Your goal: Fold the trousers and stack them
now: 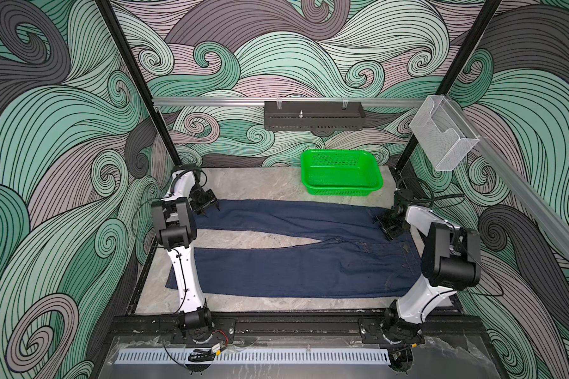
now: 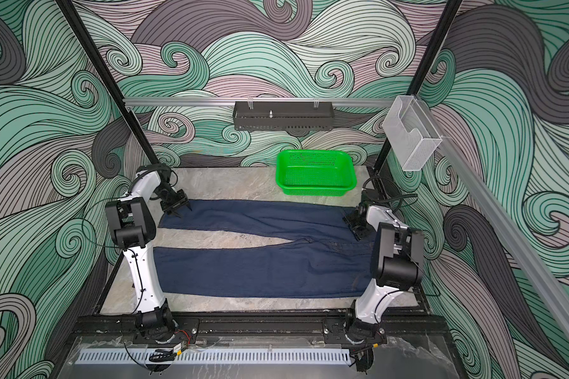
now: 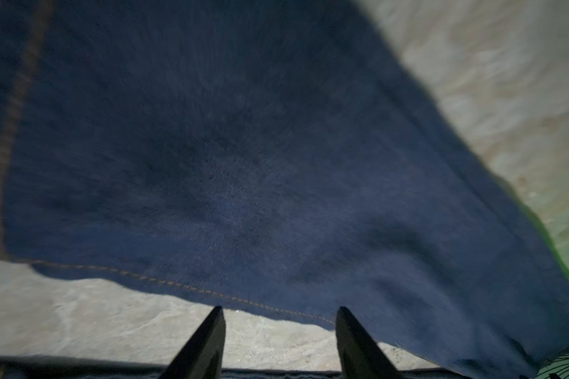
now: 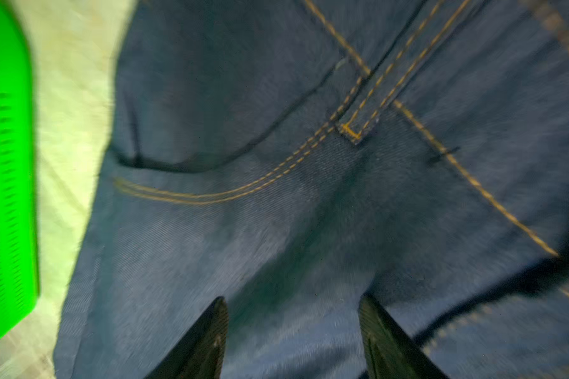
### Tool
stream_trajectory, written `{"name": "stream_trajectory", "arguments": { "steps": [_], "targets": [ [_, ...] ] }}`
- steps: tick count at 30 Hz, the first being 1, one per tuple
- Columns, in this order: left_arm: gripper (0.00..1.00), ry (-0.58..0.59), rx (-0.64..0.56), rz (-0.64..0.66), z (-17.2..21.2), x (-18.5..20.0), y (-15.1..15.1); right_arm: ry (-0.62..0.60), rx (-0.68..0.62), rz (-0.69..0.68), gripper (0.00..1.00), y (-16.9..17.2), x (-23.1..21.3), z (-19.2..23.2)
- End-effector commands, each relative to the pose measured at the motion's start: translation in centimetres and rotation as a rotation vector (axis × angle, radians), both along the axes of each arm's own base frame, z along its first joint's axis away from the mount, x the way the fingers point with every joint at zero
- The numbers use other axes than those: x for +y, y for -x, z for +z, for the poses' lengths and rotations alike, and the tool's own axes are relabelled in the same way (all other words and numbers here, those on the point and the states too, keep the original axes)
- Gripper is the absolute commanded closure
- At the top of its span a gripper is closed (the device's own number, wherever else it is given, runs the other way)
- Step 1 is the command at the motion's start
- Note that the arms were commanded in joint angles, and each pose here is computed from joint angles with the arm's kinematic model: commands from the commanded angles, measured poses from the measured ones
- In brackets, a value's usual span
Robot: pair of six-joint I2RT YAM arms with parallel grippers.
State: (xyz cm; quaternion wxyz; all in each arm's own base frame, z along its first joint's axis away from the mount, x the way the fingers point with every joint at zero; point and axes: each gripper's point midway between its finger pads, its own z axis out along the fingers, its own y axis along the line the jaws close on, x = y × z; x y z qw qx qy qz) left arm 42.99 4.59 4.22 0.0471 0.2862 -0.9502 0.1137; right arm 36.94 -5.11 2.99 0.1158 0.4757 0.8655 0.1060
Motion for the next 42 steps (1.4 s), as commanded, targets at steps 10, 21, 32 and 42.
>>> {"name": "stream_trajectory", "arguments": {
  "steps": [10,21,32,42],
  "targets": [
    [0.45,-0.047,0.117,0.051,-4.8,1.2,-1.2,0.034,0.063,-0.076,0.34,-1.5,-2.8,-3.0],
    [0.40,-0.013,0.060,0.035,-3.1,0.9,-4.1,0.010,0.056,-0.033,0.27,-1.8,-3.0,-1.7],
    [0.28,-0.024,-0.233,0.061,10.0,-0.6,0.5,0.122,0.031,-0.155,0.22,4.0,-4.9,5.4],
    [0.28,0.094,-0.300,0.238,8.3,-3.8,10.8,0.046,0.122,-0.269,0.25,10.5,-5.7,2.5]
  ]
}}
